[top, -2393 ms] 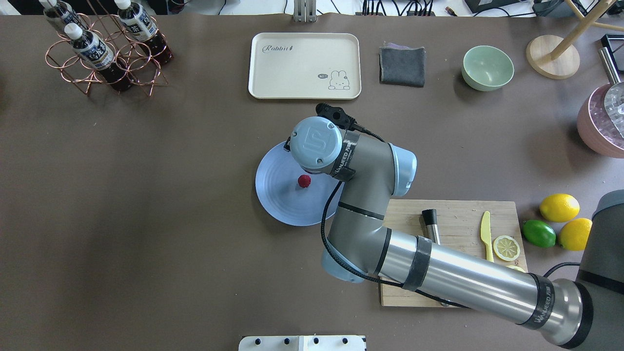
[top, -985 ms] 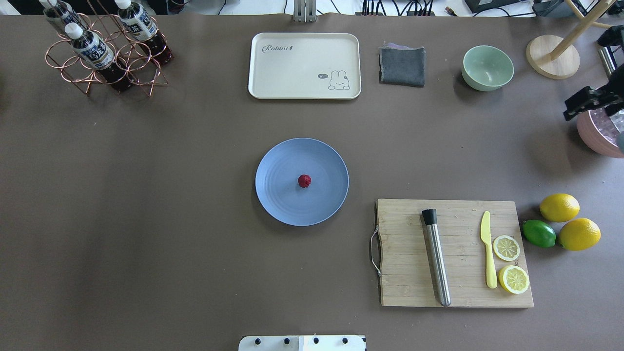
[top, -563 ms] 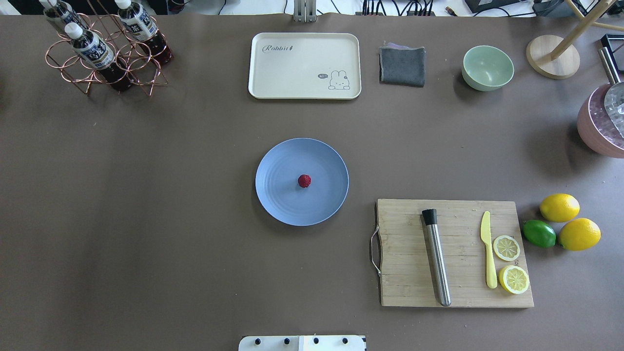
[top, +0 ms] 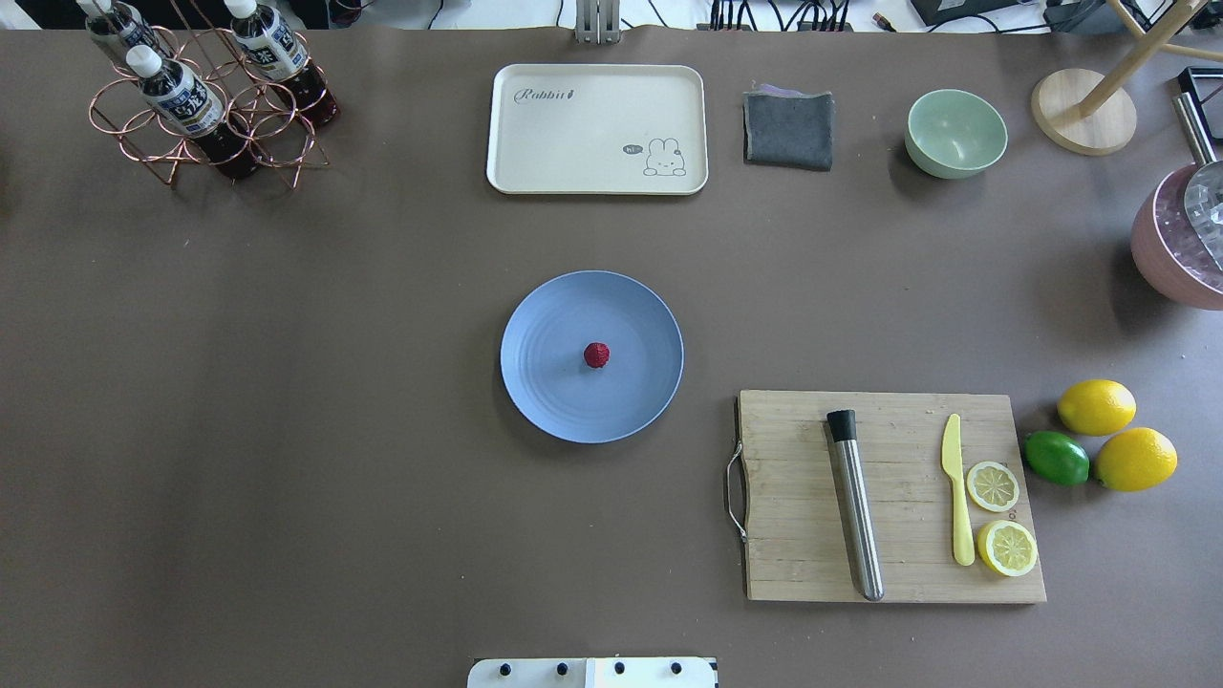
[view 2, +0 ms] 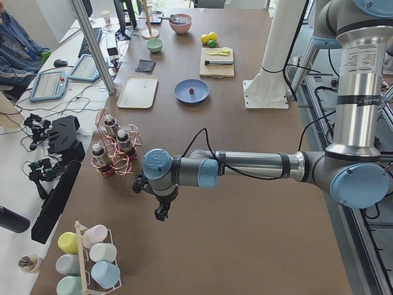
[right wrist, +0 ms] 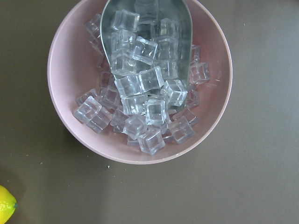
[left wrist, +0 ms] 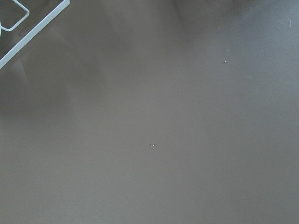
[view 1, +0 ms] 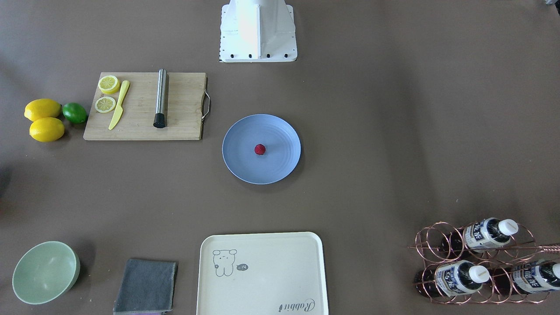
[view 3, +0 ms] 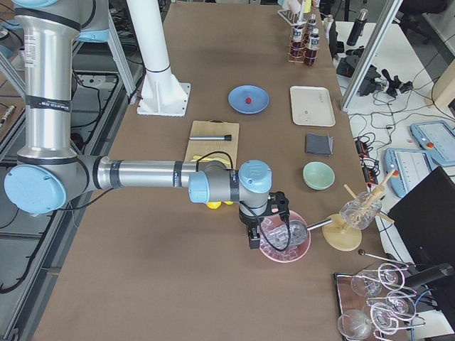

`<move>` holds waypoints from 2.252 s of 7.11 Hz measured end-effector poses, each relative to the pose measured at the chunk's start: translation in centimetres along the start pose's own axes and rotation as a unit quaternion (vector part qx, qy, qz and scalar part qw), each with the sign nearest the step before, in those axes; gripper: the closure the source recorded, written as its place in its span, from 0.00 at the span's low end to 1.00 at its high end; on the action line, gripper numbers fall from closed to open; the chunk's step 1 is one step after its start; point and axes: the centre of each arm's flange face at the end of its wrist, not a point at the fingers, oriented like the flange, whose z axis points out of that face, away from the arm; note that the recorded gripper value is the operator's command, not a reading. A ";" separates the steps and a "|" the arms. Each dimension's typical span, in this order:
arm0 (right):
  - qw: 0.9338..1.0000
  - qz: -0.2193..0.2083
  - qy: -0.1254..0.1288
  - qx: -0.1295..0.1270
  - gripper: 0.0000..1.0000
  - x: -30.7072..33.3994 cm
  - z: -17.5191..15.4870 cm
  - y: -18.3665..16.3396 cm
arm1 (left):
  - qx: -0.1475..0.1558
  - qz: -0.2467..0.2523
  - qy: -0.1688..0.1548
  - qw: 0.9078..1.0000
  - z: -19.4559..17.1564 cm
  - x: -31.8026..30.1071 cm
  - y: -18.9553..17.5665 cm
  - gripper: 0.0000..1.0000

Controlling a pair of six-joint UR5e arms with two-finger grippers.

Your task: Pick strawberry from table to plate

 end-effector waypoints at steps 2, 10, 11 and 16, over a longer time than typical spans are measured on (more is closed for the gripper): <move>1.000 0.006 -0.001 -0.003 0.00 0.2 0.3 0.6 | 0.000 -0.002 -0.001 1.000 0.0 -0.1 0.1 0.02; 1.000 0.010 -0.001 -0.008 0.00 0.5 0.7 1.3 | 0.005 0.002 -0.004 1.000 -0.5 0.1 -0.1 0.02; 1.000 0.010 -0.001 -0.009 0.00 0.5 0.7 1.4 | 0.005 0.002 -0.004 1.000 -0.5 0.1 -0.1 0.02; 1.000 0.012 -0.002 -0.012 0.00 0.6 0.9 2.0 | 0.005 0.001 -0.003 1.000 -0.5 0.0 0.0 0.02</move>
